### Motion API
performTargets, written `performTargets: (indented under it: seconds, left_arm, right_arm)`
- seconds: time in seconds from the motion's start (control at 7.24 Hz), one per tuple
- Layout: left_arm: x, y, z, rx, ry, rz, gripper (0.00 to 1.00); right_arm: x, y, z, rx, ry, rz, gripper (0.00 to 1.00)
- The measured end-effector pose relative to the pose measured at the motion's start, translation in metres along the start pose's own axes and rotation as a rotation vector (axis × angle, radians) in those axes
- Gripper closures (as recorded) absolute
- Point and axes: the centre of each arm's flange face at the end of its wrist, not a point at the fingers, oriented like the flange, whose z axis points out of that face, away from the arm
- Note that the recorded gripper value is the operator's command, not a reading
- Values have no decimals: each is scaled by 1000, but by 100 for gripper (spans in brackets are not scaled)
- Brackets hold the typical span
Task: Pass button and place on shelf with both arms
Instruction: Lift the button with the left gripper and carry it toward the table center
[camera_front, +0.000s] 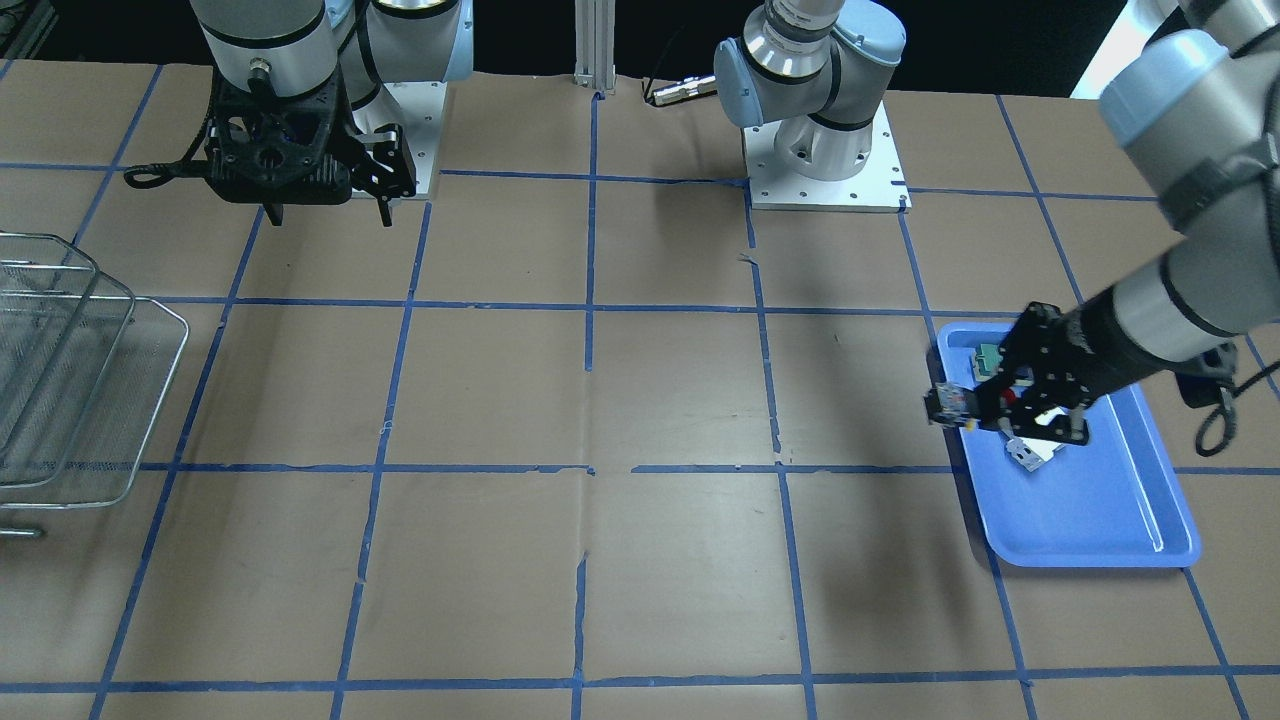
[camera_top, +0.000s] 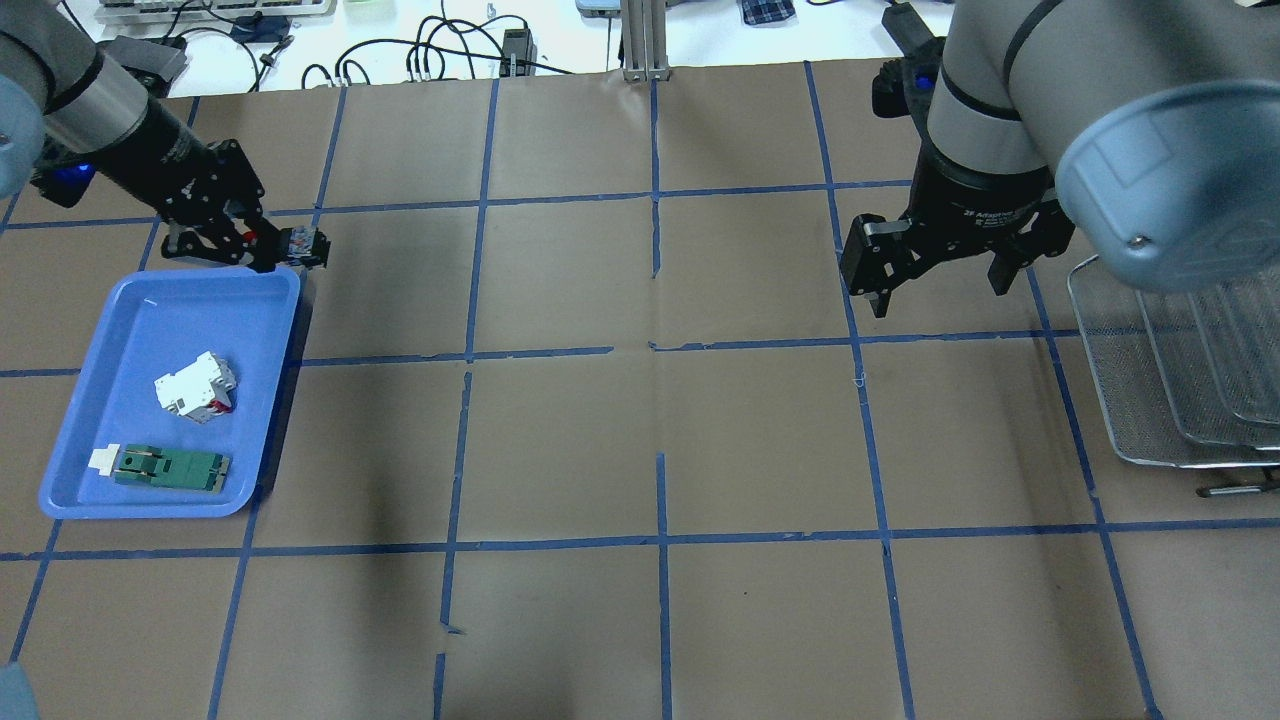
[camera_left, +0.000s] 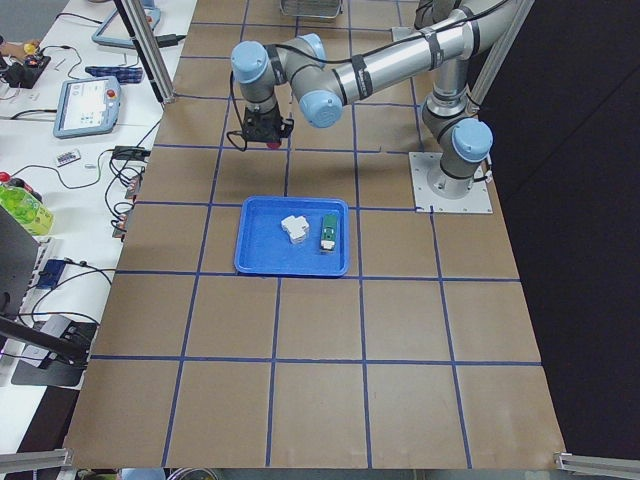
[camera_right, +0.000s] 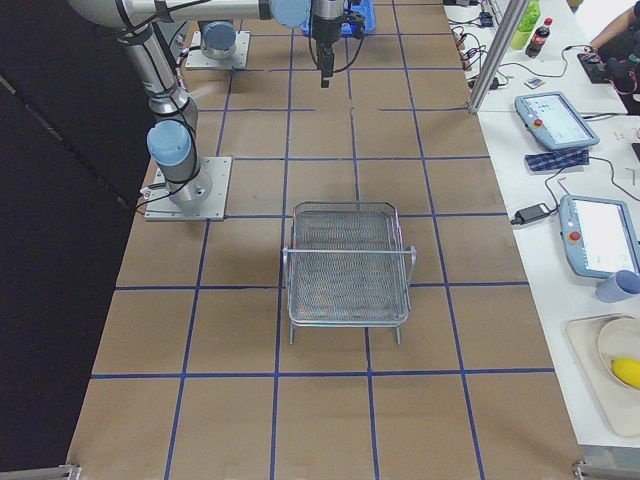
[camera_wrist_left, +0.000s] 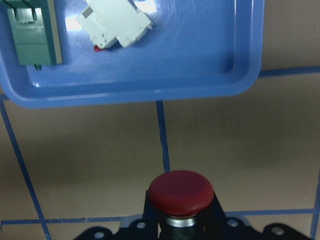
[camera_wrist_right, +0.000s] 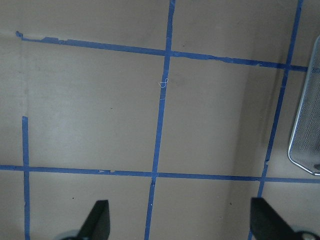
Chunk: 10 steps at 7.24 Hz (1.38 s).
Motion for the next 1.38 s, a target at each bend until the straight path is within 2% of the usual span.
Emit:
performTargets:
  seconds: [0.41,0.55,0.69,0.83,1.11,1.24,1.38]
  left_arm:
    - [-21,155,4,-36,1,-45,100]
    - [-31,196,8,-55,-7,-50,100]
    - [-39,229,12,-83,-14,-53,100]
    - [-46,253,17,-98,-25,-62,100]
    - [-55,288,24,-121,-37,-66,100]
    - [-57,298,23,-138,-31,-72,100]
    - [-58,305,23,-153,-30,-74,100]
  right_arm:
    - [49,-9,-18,2,-6,96,0]
    - [81,-14,-16,-4,-13,123,0]
    - [113,-18,-7,-19,-34,106,0]
    - [148,-25,13,-45,-97,74,0]
    - [205,-33,57,-81,-266,28,0]
    - [217,-34,78,-98,-376,-6,0]
    - [214,-35,90,-94,-491,-40,0]
